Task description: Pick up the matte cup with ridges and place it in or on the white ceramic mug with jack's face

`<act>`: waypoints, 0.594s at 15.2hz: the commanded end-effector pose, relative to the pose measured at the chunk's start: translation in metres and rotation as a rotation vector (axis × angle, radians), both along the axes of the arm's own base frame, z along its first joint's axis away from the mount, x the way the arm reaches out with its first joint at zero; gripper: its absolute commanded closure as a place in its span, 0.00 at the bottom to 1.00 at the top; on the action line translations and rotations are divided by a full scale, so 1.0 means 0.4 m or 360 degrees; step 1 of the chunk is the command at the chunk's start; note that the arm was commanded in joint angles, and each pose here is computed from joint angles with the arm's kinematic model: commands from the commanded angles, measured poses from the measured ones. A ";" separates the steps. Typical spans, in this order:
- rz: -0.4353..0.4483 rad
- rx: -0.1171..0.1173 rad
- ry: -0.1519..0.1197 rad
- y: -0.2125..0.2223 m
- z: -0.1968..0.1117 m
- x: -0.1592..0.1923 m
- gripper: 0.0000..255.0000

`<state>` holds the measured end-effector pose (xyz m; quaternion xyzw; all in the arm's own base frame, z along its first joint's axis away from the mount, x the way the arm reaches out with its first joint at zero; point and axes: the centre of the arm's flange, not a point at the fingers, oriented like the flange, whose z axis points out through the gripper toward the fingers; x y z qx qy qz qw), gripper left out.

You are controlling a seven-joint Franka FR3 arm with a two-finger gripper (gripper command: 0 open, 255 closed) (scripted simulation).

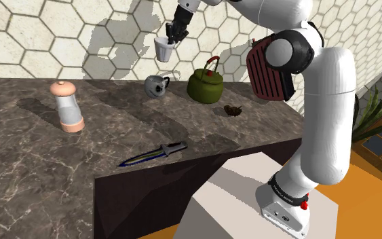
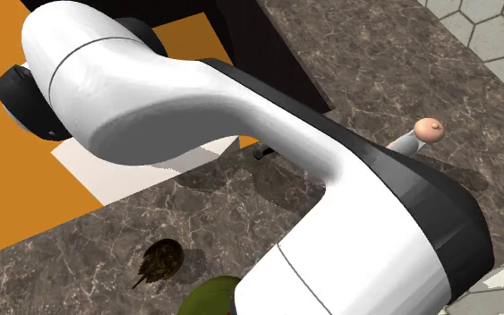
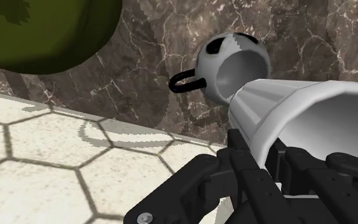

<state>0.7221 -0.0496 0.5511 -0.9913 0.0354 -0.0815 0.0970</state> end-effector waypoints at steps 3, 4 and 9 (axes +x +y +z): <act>0.0002 0.0001 -0.0001 0.004 -0.040 0.019 1.00; 0.0002 0.0001 -0.0001 0.004 -0.054 0.019 1.00; 0.0002 0.0001 -0.0001 0.004 -0.120 0.019 1.00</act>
